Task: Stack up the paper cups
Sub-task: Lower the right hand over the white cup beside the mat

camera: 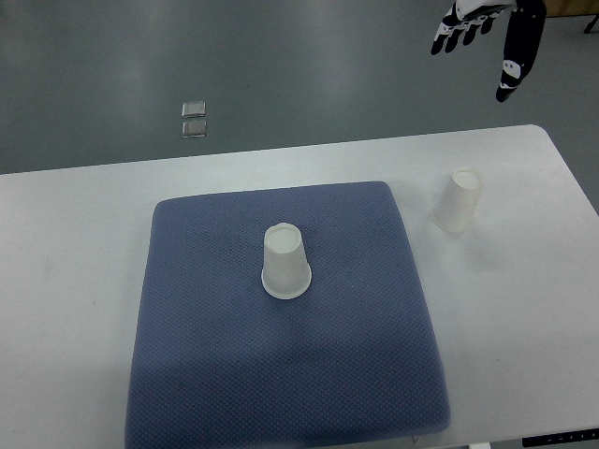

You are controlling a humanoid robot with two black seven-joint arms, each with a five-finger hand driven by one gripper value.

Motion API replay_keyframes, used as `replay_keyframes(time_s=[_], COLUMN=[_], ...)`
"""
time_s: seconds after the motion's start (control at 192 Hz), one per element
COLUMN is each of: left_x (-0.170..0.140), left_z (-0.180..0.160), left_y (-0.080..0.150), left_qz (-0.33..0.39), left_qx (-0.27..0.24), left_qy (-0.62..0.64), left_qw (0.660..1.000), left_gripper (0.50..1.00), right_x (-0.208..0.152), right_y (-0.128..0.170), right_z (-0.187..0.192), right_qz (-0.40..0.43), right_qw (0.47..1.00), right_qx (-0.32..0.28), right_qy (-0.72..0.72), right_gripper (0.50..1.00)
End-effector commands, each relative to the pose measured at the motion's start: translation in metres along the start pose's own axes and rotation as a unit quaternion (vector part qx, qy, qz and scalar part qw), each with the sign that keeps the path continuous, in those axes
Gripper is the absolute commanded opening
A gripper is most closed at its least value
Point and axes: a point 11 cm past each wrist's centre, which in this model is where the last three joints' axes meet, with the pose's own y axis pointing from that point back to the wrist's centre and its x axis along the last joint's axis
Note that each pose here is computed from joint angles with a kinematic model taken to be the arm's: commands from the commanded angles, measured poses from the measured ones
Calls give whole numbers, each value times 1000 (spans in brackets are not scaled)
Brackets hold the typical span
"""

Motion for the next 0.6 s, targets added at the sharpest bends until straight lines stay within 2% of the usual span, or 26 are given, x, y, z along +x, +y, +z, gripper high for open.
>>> replay_keyframes(time_s=[0.0, 0.219, 0.422, 0.593], left_x=[0, 2, 2, 2], left_z=[0, 0, 0, 0], left_y=[0, 0, 0, 0], left_qz=[-1, 4, 4, 4], left_qx=[0, -1, -1, -1], left_qy=[0, 3, 5, 4], left_qw=[1000, 1000, 1000, 1000], left_gripper=[1000, 1000, 1000, 1000], right_x=[-21, -58, -82, -97], right_y=[-17, -61, -114, -153], right_z=[15, 42, 74, 82], right_qz=[-33, -85, -39, -3], right_qw=[999, 995, 993, 988], right_qx=[-19, -42, -91, -120], right_qy=[-7, -35, -66, -94], right_gripper=[915, 911, 903, 903])
